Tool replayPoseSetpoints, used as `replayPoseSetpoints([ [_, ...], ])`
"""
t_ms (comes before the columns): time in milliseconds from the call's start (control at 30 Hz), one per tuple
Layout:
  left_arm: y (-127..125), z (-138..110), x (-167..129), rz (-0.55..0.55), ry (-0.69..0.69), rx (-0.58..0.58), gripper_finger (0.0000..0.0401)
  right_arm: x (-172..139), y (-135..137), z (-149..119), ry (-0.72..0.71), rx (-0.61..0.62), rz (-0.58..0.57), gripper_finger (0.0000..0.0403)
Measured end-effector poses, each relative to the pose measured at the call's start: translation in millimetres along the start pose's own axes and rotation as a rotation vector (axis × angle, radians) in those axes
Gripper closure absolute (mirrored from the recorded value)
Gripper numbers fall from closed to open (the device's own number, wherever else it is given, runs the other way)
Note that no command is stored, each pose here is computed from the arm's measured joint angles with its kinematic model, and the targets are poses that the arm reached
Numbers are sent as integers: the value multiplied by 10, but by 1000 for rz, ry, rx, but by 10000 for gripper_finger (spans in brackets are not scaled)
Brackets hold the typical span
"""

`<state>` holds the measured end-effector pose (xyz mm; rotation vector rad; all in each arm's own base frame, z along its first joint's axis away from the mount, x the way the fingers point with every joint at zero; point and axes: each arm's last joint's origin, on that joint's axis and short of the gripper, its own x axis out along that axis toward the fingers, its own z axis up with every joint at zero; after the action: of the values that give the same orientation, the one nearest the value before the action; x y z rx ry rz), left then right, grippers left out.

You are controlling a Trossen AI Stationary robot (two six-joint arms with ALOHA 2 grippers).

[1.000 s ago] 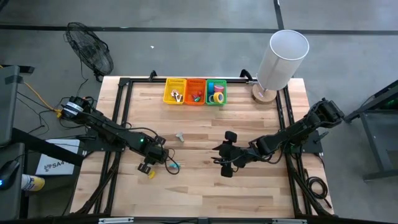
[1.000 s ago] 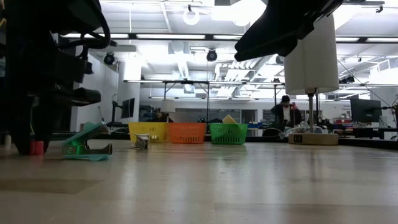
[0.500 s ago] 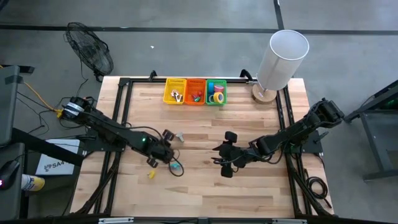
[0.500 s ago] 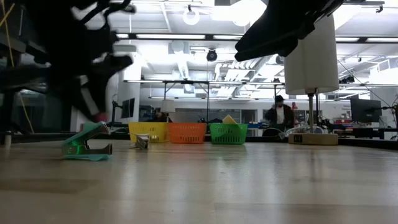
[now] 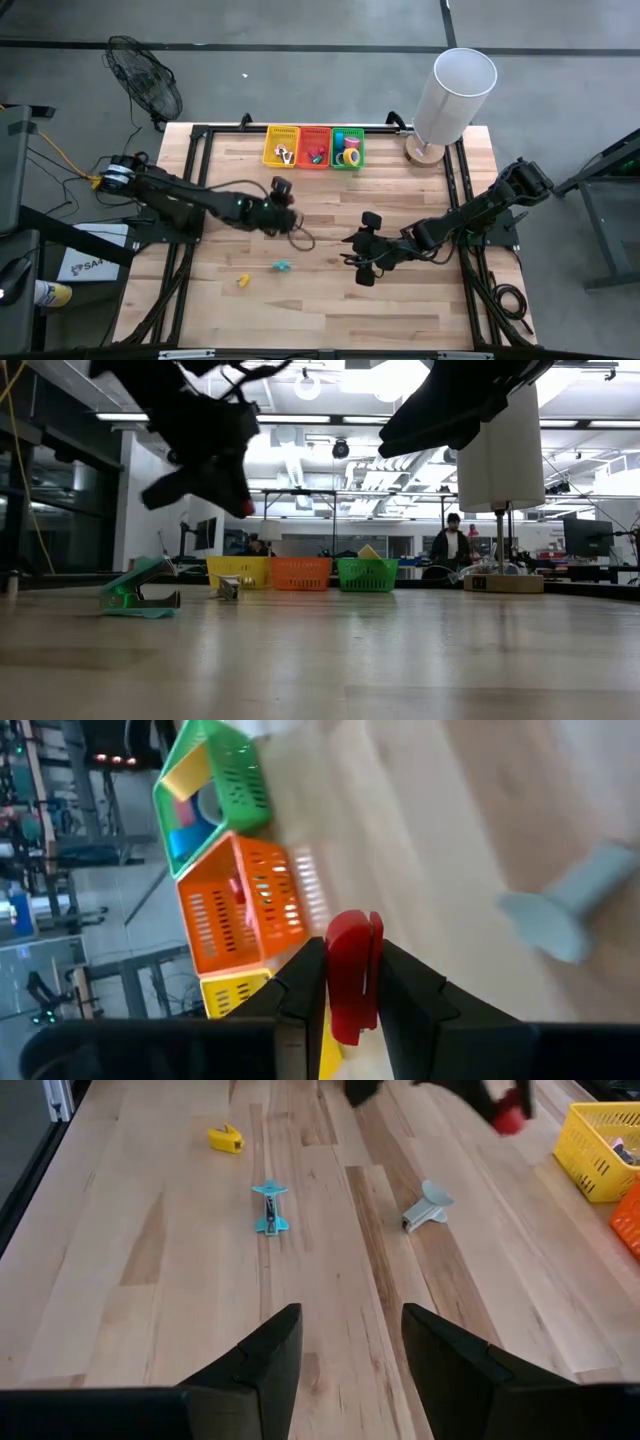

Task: Pick and place Stapler, Stapler remover, tape
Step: Put the red stapler into the orange basket

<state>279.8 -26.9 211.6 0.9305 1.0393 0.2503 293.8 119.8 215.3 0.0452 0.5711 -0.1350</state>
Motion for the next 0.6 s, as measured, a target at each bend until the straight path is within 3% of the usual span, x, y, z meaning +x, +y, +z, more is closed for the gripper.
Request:
replayPoseSetpoints([
  [200,303,-81,229,31,-36,-68,332,0,-1,0,0,1,-2,237],
  [600,802,-373,623,-49,-234,-300,332,3,-34,11,-29,-34,-92,237],
])
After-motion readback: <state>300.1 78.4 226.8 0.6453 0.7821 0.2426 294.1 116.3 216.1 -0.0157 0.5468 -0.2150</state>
